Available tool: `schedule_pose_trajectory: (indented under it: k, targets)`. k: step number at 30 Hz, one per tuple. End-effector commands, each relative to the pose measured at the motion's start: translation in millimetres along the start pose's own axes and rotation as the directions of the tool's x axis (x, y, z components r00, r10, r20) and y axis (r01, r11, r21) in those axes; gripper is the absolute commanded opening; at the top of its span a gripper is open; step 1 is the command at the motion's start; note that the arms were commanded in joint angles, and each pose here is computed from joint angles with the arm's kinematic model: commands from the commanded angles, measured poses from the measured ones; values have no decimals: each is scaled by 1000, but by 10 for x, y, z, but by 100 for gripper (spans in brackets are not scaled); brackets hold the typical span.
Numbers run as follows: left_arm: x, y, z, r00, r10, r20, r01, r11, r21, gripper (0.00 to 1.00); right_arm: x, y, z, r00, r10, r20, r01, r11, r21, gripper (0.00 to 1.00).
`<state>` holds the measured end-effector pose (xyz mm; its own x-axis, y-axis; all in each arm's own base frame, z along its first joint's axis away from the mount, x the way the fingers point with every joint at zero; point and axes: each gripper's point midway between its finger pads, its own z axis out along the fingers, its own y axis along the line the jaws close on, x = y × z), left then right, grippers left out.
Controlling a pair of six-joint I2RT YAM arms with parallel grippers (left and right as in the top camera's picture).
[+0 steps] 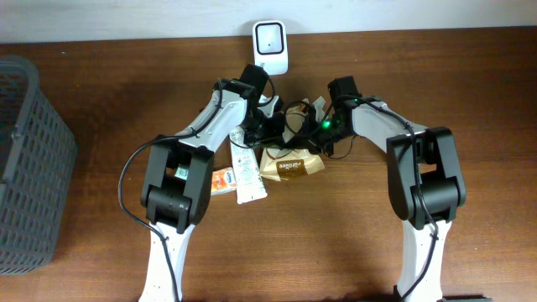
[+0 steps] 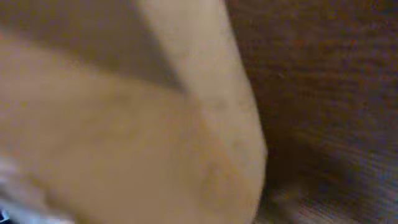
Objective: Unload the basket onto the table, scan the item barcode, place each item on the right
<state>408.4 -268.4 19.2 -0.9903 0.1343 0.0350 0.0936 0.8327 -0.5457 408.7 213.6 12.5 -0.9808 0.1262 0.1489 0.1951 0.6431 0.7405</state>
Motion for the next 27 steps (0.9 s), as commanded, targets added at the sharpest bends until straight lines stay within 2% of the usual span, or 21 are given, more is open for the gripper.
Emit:
schedule_pose_trajectory:
  k: [1, 4, 7, 8, 10, 12, 13, 14, 15, 16, 17, 19, 21, 23, 25, 26, 27]
  targets:
    - [-220, -134, -551, 989, 95, 118, -97, 995, 9, 0, -51, -280, 108, 1000, -11, 0, 11, 999, 39, 5]
    - [-83, 99, -580, 994, 86, 71, -82, 994, -67, 0, -142, -330, -28, 1000, -22, 21, 22, 1000, 4, 4]
    - [-141, 271, -665, 993, 73, 93, -61, 990, -129, 0, -73, -97, -74, 991, -136, -10, 133, 982, -137, 4]
    - [-248, 341, -927, 989, 50, 140, -33, 992, -125, 0, -51, 91, -214, 981, -194, -5, 187, 950, -249, 4]
    - [-463, 590, -1558, 963, 7, 268, 26, 992, -121, 0, -6, 445, -675, 964, -260, 56, 263, 895, -360, 4]
    - [-499, 821, -1750, 952, -38, 305, 77, 990, -118, 0, 104, 736, -1045, 920, -368, 138, 393, 850, -351, 4]
    - [-521, 1022, -1863, 941, -68, 330, 119, 984, -135, 7, 195, 932, -1244, 877, -441, 191, 481, 810, -337, 4]
    - [-529, 1114, -1908, 937, -77, 342, 137, 979, -154, 28, 271, 1085, -1389, 836, -497, 233, 549, 773, -320, 4]
    - [-527, 1273, -1973, 930, -88, 358, 169, 965, -202, 73, 377, 1269, -1570, 777, -562, 284, 628, 720, -294, 4]
    - [-524, 1381, -2015, 925, -93, 368, 191, 951, -242, 96, 483, 1416, -1710, 715, -619, 325, 698, 663, -272, 4]
    - [-520, 1474, -2055, 921, -95, 377, 210, 937, -278, 99, 628, 1587, -1889, 629, -682, 374, 775, 589, -230, 4]
    - [-509, 1606, -2107, 917, -89, 389, 237, 906, -350, 99, 818, 1790, -2101, 554, -719, 419, 828, 527, -191, 4]
    - [-494, 1620, -2111, 918, -94, 386, 241, 905, -352, 99, 976, 1933, -2260, 488, -746, 453, 867, 473, -155, 4]
    - [-489, 1677, -2140, 917, -88, 389, 247, 892, -379, 99, 1052, 2002, -2336, 466, -752, 467, 878, 457, -141, 4]
    - [-483, 1796, -2247, 917, -68, 392, 234, 889, -394, 99, 925, 2014, -2369, 529, -703, 475, 831, 543, -122, 4]
    - [-442, 1995, -2374, 905, -101, 413, 280, 872, -401, 99, 724, 1924, -2375, 554, -677, 484, 781, 624, -20, 4]
    - [-416, 2111, -2446, 896, -123, 427, 307, 866, -395, 99, 608, 1859, -2391, 549, -678, 489, 753, 655, 62, 4]
